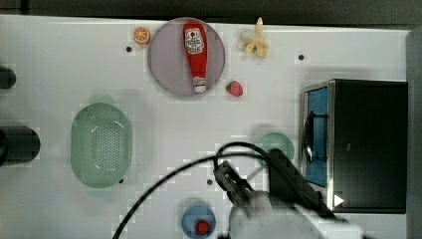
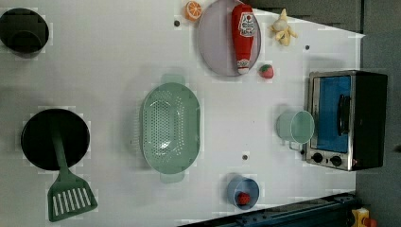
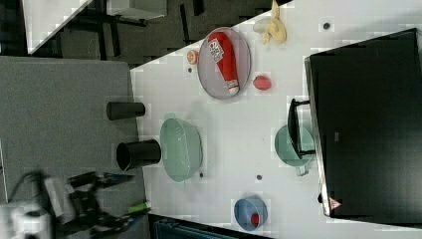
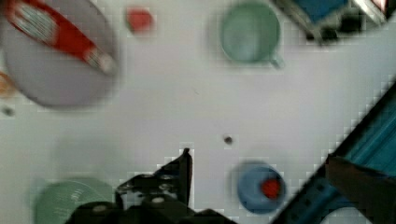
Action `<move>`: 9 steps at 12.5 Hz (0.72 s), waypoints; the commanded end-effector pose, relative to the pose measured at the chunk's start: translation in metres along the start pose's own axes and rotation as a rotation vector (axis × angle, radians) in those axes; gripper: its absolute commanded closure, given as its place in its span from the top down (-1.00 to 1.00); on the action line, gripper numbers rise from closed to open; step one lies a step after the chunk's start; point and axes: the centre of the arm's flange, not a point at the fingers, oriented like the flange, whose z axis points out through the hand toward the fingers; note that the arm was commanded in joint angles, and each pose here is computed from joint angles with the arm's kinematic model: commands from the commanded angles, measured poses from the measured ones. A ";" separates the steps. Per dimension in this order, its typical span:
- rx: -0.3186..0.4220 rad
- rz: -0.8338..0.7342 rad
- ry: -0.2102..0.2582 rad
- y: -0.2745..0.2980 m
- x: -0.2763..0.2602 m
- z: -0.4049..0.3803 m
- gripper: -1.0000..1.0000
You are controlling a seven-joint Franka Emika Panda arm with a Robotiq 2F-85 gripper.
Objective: Drag strainer left to right.
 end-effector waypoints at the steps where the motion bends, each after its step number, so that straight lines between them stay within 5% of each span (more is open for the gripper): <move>1: -0.048 -0.066 -0.023 -0.055 -0.021 0.029 1.00; 5: -0.082 -0.087 0.021 -0.129 -0.082 0.063 1.00; 9: -0.136 0.071 0.030 -0.202 -0.161 0.134 1.00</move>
